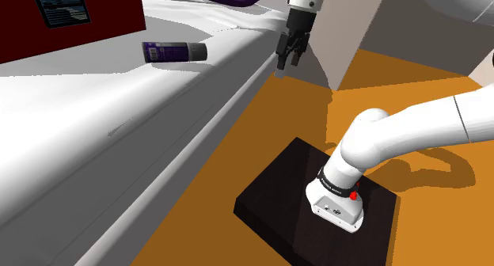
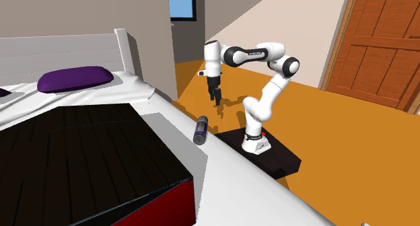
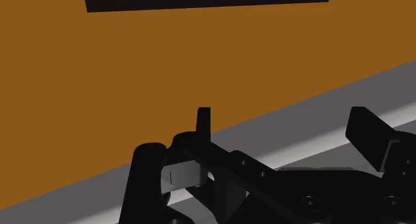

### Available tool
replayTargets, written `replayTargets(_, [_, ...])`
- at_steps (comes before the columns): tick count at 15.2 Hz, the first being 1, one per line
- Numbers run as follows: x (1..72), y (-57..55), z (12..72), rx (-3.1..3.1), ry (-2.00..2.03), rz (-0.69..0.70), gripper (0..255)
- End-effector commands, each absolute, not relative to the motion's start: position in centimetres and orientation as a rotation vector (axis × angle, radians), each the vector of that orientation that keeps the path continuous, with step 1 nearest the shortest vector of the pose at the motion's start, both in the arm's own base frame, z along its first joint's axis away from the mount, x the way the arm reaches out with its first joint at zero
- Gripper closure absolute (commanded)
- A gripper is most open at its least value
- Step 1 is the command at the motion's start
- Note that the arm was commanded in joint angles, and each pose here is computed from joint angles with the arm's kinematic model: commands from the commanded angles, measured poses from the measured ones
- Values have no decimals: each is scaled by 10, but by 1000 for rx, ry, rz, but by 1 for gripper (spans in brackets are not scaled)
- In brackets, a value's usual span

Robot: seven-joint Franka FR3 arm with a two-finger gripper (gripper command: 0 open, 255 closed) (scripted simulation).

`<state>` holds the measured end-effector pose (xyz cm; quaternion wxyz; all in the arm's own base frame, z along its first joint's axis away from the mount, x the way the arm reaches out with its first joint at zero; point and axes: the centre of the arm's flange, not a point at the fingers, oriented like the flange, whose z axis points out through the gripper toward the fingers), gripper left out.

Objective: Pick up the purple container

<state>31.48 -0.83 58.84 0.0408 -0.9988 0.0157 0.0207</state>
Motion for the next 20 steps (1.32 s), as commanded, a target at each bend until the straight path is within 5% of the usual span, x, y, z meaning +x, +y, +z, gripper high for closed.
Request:
replayTargets(1, [315, -8, 588, -3059, 48, 63, 0])
replayTargets(20, [465, 182, 640, -2976, -1265, -76, 0])
